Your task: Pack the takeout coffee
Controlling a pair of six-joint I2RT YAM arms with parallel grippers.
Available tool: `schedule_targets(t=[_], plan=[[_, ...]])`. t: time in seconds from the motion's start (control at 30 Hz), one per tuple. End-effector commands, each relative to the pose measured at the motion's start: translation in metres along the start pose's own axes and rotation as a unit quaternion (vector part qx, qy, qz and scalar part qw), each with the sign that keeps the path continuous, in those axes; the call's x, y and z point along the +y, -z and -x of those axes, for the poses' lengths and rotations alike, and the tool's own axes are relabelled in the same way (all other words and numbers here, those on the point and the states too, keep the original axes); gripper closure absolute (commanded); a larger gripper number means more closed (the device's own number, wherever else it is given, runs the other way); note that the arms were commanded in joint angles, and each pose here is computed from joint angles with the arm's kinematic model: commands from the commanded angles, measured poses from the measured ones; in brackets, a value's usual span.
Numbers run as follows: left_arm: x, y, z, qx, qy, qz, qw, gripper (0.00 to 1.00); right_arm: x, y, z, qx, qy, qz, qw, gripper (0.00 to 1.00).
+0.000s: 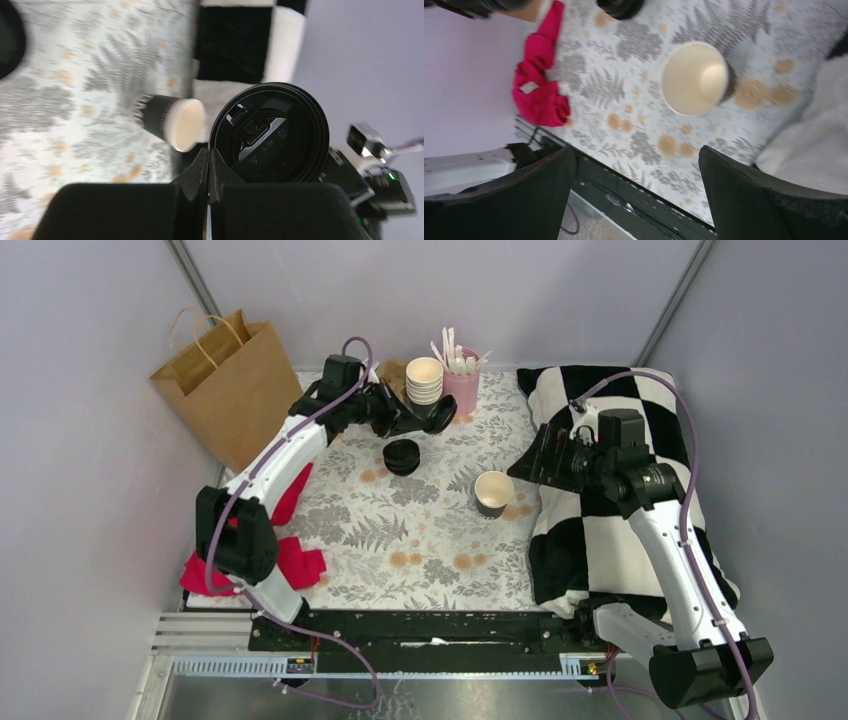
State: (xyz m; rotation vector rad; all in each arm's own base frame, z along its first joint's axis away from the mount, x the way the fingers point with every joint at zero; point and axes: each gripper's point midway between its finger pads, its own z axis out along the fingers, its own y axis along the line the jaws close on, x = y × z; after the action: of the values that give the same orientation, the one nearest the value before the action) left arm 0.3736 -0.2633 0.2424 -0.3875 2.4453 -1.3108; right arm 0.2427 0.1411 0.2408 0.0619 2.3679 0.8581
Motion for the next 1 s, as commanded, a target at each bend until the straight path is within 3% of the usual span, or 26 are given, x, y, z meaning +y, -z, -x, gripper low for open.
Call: schedule_targets(t=[0.0, 0.17, 0.4, 0.97], plan=[[-0.092, 0.032, -0.020, 0.016, 0.008, -0.167, 0.986, 1.00, 0.065, 0.019, 0.038, -0.048, -0.003, 0.128, 0.991, 0.00], [-0.114, 0.045, -0.038, 0.031, 0.035, -0.211, 0.976, 1.00, 0.111, 0.033, 0.072, -0.098, -0.025, 0.229, 0.968, 0.00], [-0.131, 0.057, -0.055, 0.045, 0.082, -0.257, 0.962, 1.00, 0.153, 0.037, 0.099, -0.132, -0.023, 0.303, 0.943, 0.00], [-0.145, 0.062, -0.064, 0.059, 0.107, -0.289, 0.949, 1.00, 0.181, 0.013, 0.106, -0.119, -0.051, 0.363, 0.923, 0.00]])
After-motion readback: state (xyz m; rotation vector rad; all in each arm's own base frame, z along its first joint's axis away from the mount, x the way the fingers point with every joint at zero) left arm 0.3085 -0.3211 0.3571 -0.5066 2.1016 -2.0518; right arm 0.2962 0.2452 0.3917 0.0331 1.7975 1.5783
